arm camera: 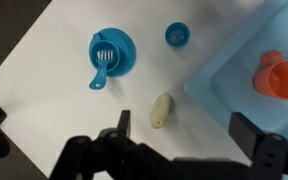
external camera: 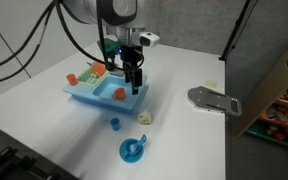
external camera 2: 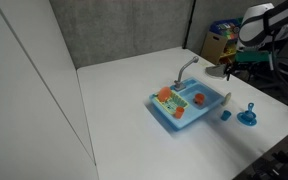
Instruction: Move the toy bottle from the table to the sink
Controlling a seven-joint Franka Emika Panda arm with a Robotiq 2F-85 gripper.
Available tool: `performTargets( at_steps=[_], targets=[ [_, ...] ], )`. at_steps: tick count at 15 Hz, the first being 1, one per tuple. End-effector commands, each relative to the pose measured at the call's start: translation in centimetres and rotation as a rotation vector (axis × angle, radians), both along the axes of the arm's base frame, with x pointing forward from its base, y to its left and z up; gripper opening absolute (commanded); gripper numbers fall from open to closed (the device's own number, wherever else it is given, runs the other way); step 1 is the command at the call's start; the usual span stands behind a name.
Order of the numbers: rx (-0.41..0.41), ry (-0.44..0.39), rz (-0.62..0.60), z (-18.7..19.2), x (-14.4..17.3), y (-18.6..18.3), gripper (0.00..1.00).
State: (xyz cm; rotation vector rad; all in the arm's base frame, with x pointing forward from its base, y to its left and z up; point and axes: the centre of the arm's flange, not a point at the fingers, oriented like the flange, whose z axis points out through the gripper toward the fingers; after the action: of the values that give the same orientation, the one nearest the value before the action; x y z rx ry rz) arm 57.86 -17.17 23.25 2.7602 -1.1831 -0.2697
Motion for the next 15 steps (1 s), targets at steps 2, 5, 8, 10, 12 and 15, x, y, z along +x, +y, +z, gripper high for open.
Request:
performTargets(
  at_steps=[2, 5, 8, 10, 12, 15],
  targets=[
    [0.032, -0.003, -0.141, -3.0, 1.9, -3.3, 1.00],
    [0.050, -0.036, -0.233, -4.6, 1.1, -4.7, 1.00],
    [0.042, -0.095, -0.341, -5.9, 0.1, -5.5, 1.00],
    [0.023, -0.138, -0.408, -6.4, -0.2, -5.8, 1.00],
    [0.000, -0.176, -0.465, -7.0, -0.4, -5.8, 1.00],
    [-0.035, -0.216, -0.529, -7.8, -0.7, -5.7, 1.00]
  ],
)
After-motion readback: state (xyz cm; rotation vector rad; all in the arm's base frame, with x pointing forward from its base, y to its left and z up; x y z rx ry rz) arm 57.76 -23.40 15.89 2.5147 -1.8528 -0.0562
